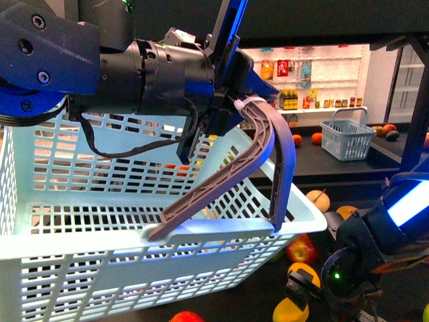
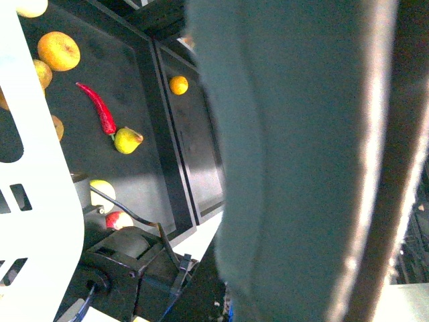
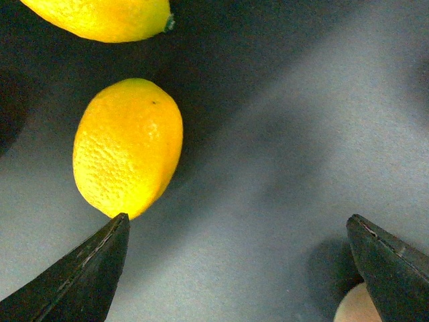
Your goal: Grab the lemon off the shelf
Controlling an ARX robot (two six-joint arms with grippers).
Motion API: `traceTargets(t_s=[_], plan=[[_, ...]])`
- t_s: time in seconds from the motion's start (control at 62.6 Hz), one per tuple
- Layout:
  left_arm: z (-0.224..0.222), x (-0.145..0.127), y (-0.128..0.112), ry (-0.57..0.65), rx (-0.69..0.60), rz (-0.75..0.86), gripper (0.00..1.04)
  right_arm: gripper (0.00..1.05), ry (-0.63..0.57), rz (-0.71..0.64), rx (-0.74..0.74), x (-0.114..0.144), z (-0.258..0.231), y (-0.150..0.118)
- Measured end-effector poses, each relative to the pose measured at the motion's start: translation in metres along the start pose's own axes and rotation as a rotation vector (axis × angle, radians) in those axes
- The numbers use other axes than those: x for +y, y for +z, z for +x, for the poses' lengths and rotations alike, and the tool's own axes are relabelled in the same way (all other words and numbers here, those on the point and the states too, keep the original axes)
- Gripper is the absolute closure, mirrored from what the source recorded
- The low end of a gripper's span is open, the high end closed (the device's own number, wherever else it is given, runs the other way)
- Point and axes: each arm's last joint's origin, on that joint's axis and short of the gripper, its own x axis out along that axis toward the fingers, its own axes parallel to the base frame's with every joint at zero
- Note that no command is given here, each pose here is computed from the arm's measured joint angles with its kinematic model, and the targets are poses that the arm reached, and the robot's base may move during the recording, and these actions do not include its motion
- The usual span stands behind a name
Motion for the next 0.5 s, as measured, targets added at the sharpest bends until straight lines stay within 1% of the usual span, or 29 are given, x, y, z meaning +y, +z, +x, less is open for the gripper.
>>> traceTargets(t_s=[0.192,0.495], plan=[[0.000,0.000,0.001,0.009,-0.015,0.009,0.98,0.07,0.009,0.017,-0.006,0.015,0.013,0.002],[-0.001,0.001,0.002,0.015,-0.025,0.025,0.99,0.07,0.017,0.026,-0.012,0.033,0.035,-0.003]])
